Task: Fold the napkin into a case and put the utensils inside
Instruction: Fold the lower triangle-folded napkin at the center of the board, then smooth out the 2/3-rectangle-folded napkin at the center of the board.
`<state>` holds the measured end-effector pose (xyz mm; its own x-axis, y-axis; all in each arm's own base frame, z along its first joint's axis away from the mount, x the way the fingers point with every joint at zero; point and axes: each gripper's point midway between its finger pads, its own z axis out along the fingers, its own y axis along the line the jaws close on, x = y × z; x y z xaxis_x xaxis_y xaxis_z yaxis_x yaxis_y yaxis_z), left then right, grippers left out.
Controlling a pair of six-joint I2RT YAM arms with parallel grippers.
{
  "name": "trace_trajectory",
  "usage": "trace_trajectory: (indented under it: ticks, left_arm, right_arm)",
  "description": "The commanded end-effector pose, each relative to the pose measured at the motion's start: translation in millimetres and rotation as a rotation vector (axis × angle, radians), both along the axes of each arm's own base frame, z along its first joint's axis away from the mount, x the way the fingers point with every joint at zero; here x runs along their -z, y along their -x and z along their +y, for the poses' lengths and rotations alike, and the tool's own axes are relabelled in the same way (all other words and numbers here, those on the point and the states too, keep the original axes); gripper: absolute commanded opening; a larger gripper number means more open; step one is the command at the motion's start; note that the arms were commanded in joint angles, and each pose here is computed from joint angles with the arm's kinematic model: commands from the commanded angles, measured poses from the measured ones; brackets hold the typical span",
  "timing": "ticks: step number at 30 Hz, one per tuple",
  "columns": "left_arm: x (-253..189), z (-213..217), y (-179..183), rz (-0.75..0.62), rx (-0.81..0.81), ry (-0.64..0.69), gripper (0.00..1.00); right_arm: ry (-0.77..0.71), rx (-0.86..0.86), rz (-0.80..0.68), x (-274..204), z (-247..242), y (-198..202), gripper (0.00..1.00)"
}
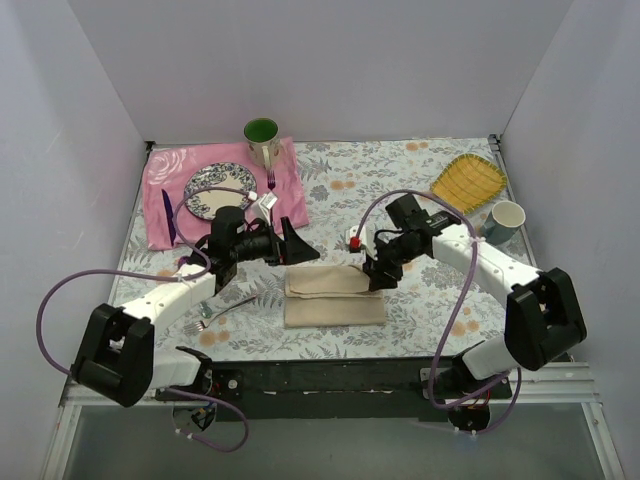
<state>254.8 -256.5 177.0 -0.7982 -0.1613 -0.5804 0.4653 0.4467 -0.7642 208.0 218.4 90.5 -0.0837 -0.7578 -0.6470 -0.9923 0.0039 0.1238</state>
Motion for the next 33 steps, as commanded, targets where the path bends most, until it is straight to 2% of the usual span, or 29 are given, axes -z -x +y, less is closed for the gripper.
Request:
trace_trajectory:
  ticks: [1,5,8,14,16,21,33]
  left_arm:
    - [-11.3,-8.0,-3.4,0.018,0.026,0.098,0.87]
    - [9.0,-12.1,-10.8,0.070,0.033,0.072,0.79]
    - [17.4,-13.5,-12.8,0.082,0.043,0.060,0.73]
    - [33.0,-11.8,-5.9,0.104,0.072,0.028,0.69]
    - [37.0,-11.1,-3.5,0.115,0.077,0.023,0.69]
    - [44.8,-10.2,-0.3,0.134,0.079,0.018,0.69]
    - [61.8,-9.2,3.3,0.198,0.069,0.010,0.68]
  right_arm:
    - [-0.136,0.005,-0.032,-49.8,17.4,-1.6,0.52]
    - [-0.198,0.138,0.004,-60.2,30.6,-31.8,0.54]
    - [-0.208,0.234,0.099,-56.5,34.5,-55.6,0.54]
    - [-0.237,0.459,0.333,-35.8,25.7,-100.1,0.40]
    - [-0.230,0.484,0.417,-26.2,23.4,-97.0,0.37]
    - [-0.218,0.498,0.501,-8.7,19.7,-74.6,0.36]
    - [-0.155,0.521,0.585,32.8,8.2,-45.2,0.32]
